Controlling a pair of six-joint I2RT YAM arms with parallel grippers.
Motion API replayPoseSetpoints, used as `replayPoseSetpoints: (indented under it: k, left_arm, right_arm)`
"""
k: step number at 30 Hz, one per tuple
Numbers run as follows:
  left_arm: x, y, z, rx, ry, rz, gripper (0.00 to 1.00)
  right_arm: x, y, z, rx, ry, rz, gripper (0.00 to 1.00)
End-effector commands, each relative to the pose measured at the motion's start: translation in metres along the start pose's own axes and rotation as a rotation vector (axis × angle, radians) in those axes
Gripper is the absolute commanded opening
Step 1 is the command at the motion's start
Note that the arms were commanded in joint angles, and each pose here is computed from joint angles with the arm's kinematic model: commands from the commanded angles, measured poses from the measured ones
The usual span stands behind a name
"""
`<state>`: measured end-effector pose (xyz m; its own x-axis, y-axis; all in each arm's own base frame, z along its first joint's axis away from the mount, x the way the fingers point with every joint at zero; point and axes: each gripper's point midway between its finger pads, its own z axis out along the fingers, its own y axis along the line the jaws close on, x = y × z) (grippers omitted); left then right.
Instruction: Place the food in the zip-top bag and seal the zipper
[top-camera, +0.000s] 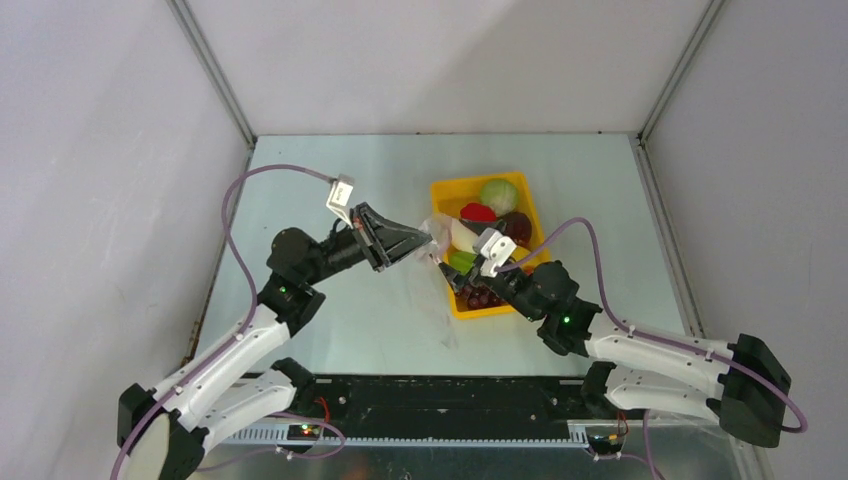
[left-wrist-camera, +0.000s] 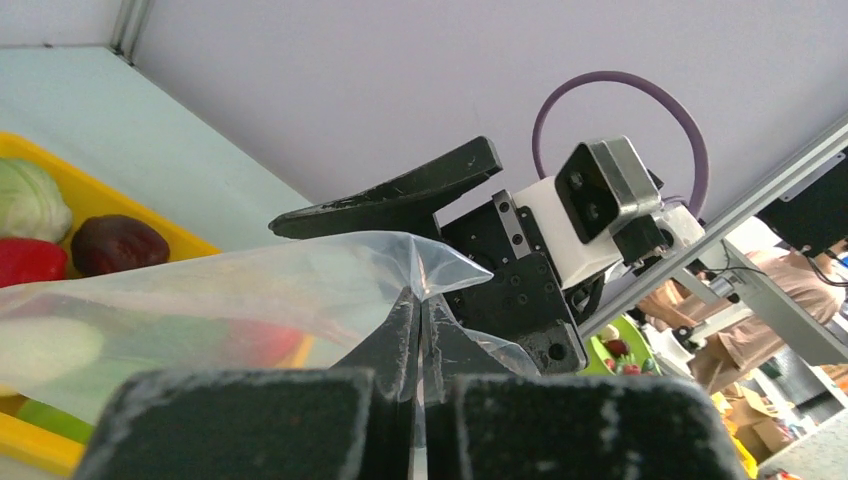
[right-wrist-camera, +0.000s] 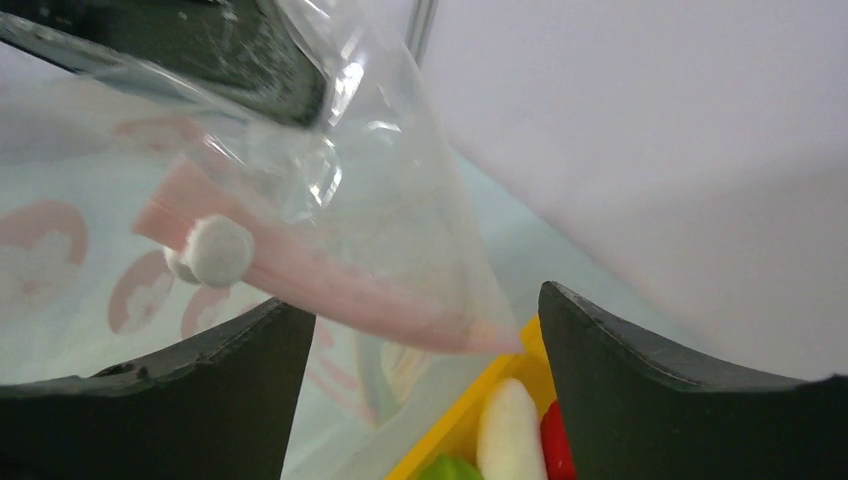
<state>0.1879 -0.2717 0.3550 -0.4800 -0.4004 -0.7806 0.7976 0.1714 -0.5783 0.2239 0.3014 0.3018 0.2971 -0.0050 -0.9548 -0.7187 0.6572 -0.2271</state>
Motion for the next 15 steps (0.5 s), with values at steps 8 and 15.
replayPoseSetpoints:
  k: [8,15]
  left_arm:
    - [0.003,-0.012,0.005,0.076,-0.001,-0.1,0.0]
    - [0.005,-0.014,0.006,0.091,0.02,-0.101,0.0]
  right_arm:
    - [-0.043,0.004,0.008,-0.055,-0.163,-0.088,0.44]
    - [-0.046,0.009,-0.002,-0.099,-0.148,-0.071,0.0]
